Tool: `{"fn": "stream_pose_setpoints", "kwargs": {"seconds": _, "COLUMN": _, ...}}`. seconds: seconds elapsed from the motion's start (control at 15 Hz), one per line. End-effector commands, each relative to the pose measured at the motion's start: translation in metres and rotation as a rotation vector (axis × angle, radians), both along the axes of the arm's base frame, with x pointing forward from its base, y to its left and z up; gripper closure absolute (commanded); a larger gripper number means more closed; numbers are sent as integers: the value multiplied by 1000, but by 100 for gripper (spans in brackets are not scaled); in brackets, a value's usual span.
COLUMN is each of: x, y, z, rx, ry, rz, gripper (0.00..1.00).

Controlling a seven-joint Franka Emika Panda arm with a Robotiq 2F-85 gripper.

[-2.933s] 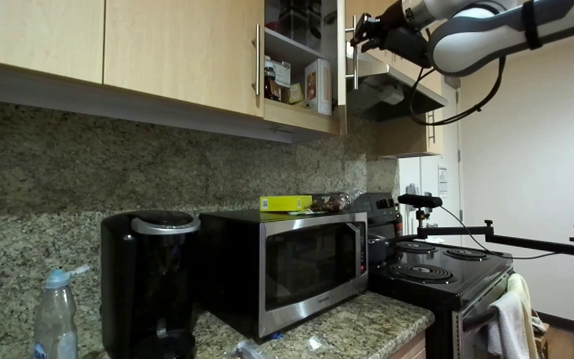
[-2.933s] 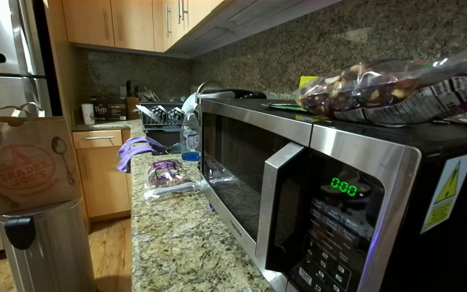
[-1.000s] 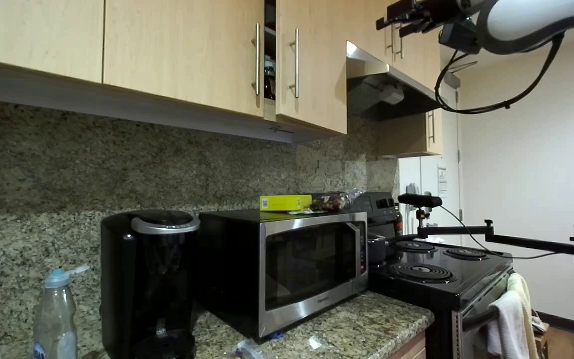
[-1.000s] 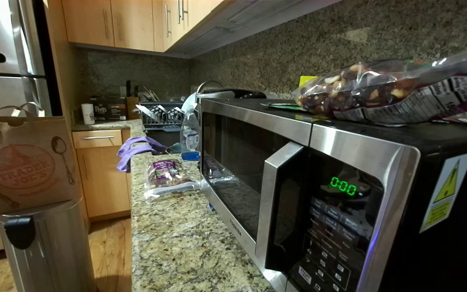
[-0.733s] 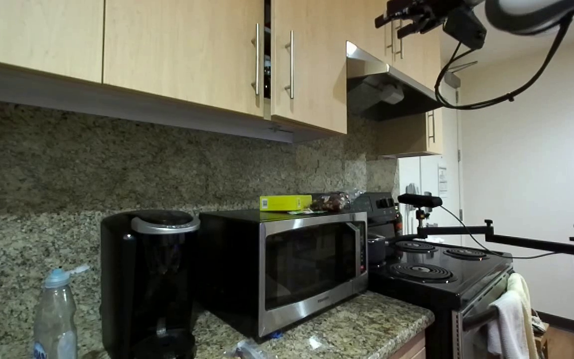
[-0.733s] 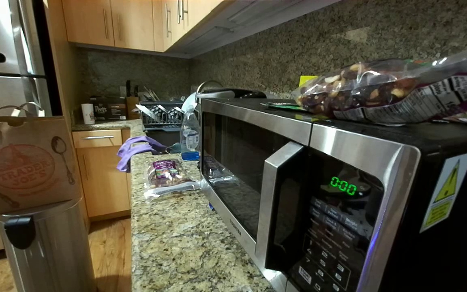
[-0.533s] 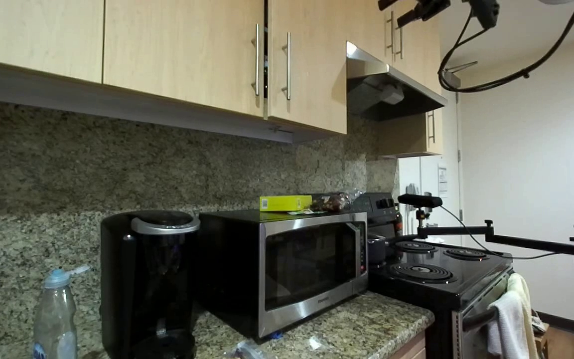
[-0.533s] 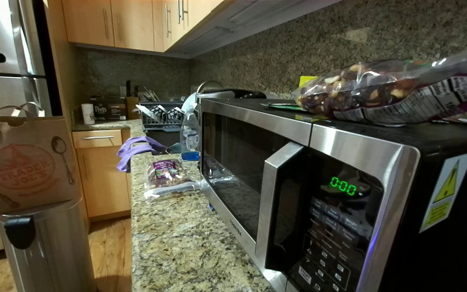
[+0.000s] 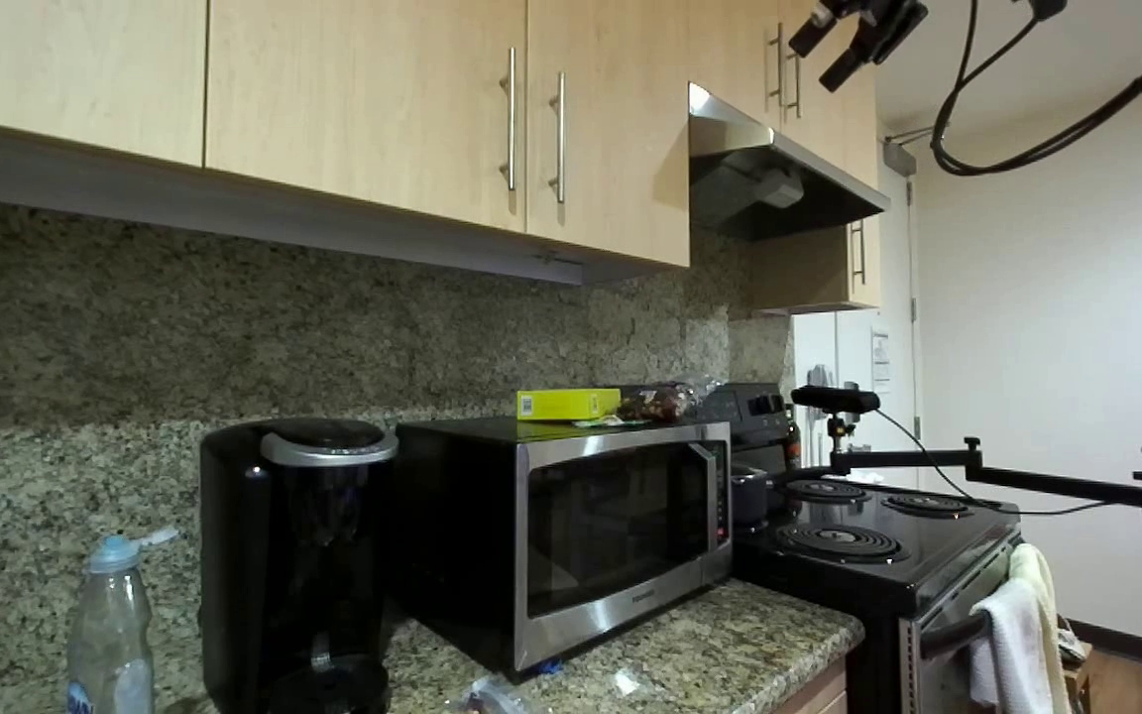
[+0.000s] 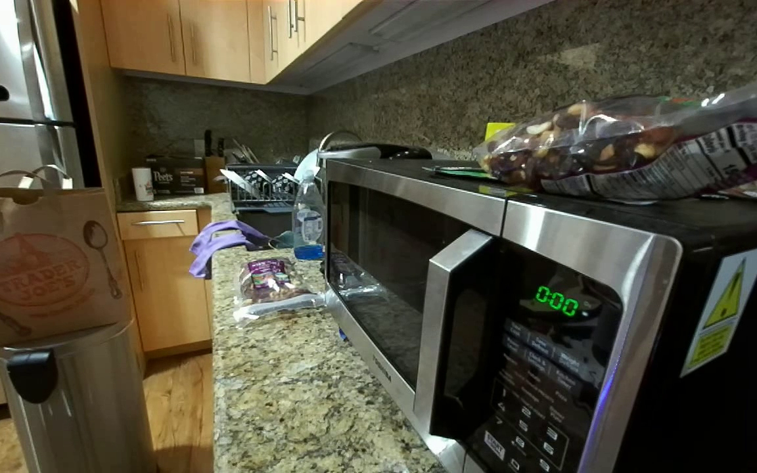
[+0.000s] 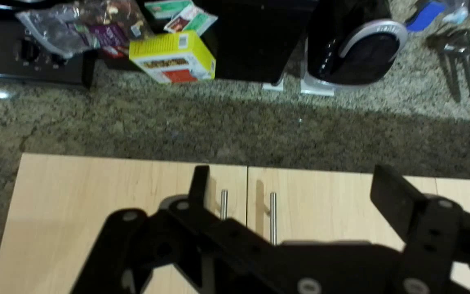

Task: Open the top right cabinet door

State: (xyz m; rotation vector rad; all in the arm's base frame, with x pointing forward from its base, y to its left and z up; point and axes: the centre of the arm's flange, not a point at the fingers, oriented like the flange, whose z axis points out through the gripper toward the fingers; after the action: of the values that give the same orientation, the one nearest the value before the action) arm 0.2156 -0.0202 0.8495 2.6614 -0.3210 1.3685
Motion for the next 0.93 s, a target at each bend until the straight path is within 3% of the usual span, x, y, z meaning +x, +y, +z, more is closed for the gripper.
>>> {"fn": "stream_pose_setpoints", "kwargs": {"seconds": 0.0, "x": 1, "y": -1, "z": -4, "rx": 13, "ry": 30, "rz": 11, "gripper": 0}}
{"fn": "stream_pose_setpoints", "kwargs": {"seconds": 0.87, "x": 4, "y": -3, "z": -6, "rx": 25, "ry": 45, "rz": 25, "gripper": 0}}
